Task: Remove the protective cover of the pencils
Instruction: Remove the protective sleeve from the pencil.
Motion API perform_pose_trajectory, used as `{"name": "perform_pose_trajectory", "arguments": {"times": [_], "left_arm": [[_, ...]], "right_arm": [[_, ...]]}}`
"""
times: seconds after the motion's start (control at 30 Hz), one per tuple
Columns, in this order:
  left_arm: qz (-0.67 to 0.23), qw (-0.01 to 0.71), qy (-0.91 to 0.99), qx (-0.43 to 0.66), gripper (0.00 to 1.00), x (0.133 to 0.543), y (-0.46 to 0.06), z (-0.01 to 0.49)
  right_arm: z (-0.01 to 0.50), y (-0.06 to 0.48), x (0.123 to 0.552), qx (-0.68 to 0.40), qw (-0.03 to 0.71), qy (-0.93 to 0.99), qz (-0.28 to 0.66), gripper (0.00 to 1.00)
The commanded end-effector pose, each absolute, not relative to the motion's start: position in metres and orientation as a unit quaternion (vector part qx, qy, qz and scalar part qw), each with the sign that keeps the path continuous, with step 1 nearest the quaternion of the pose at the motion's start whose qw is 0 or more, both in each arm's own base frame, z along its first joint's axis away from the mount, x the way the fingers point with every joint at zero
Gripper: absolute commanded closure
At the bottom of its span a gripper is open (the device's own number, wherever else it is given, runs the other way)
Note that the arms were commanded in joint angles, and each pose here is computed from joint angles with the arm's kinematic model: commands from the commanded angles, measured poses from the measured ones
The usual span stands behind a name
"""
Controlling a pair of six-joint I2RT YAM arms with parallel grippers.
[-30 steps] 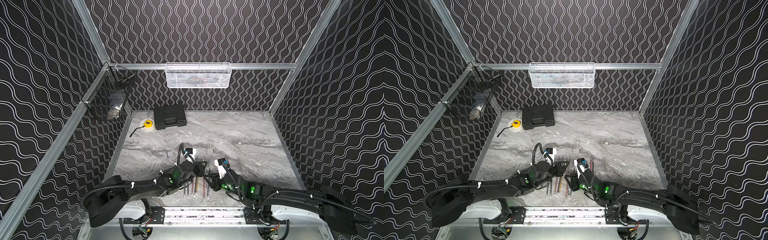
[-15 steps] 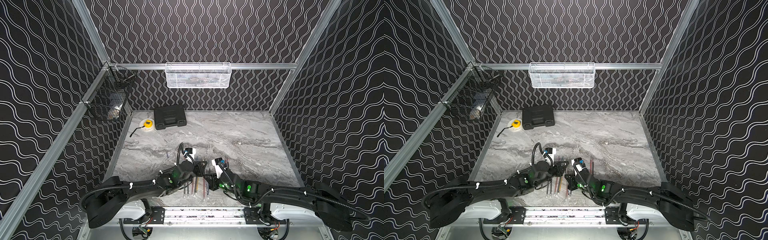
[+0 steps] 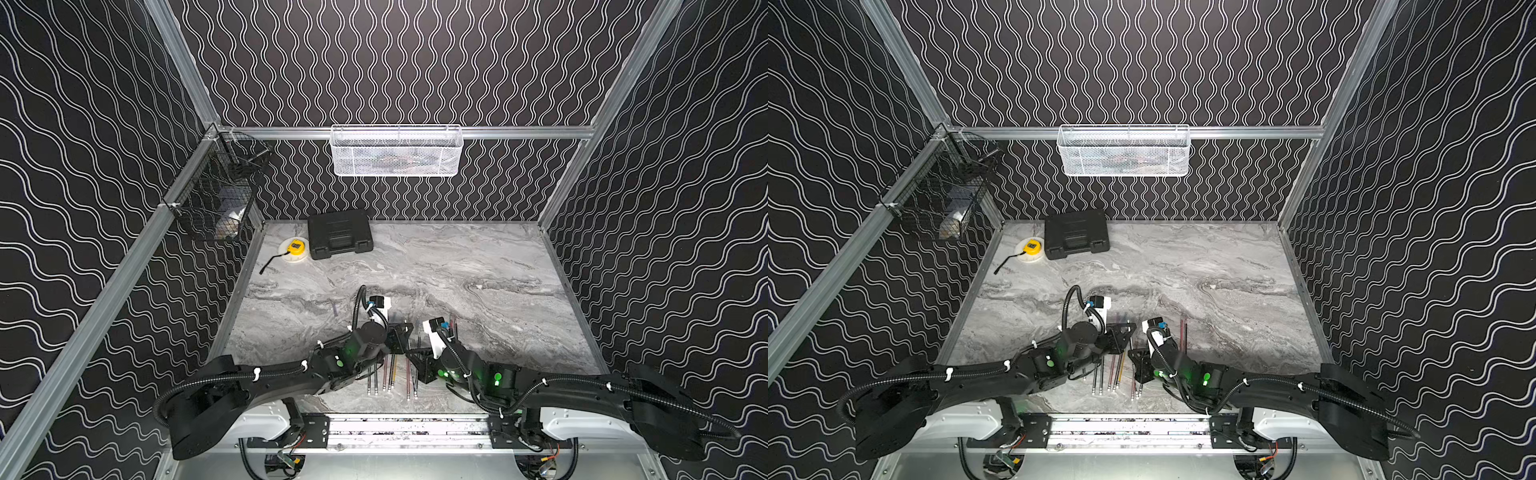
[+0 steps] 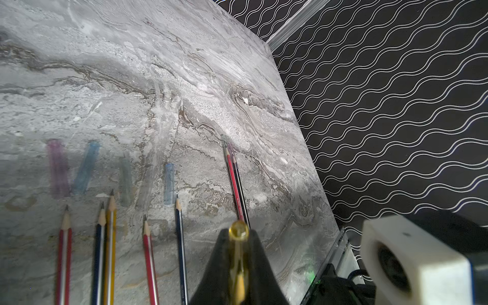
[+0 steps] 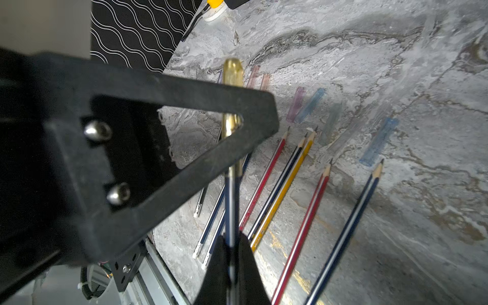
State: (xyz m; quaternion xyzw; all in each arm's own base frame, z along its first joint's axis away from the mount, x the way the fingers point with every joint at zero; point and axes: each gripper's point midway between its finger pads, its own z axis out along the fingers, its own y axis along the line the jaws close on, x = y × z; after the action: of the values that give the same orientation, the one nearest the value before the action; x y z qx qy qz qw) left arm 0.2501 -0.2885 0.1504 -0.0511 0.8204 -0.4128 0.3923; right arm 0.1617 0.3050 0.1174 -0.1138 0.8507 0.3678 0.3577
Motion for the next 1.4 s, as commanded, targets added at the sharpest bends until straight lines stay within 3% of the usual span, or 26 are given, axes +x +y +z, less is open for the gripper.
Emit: {"name": "perform_pose_trajectory", "arguments": {"times": [0.0,1.37], "left_arm": [[-0.412,0.414,0.81,-0.06,0.89,0.257,-0.285,0.162],[-0.39,0.44,0.804,-0.085,0.9,0.272,-0.276,0.177]], "right_arm": [[0.126,0.314,0.157,-0.126,0.359,0.839,0.39,1.0],[0.126,0.309,0.145,-0.123,0.379,0.835,0.379,1.0]]}}
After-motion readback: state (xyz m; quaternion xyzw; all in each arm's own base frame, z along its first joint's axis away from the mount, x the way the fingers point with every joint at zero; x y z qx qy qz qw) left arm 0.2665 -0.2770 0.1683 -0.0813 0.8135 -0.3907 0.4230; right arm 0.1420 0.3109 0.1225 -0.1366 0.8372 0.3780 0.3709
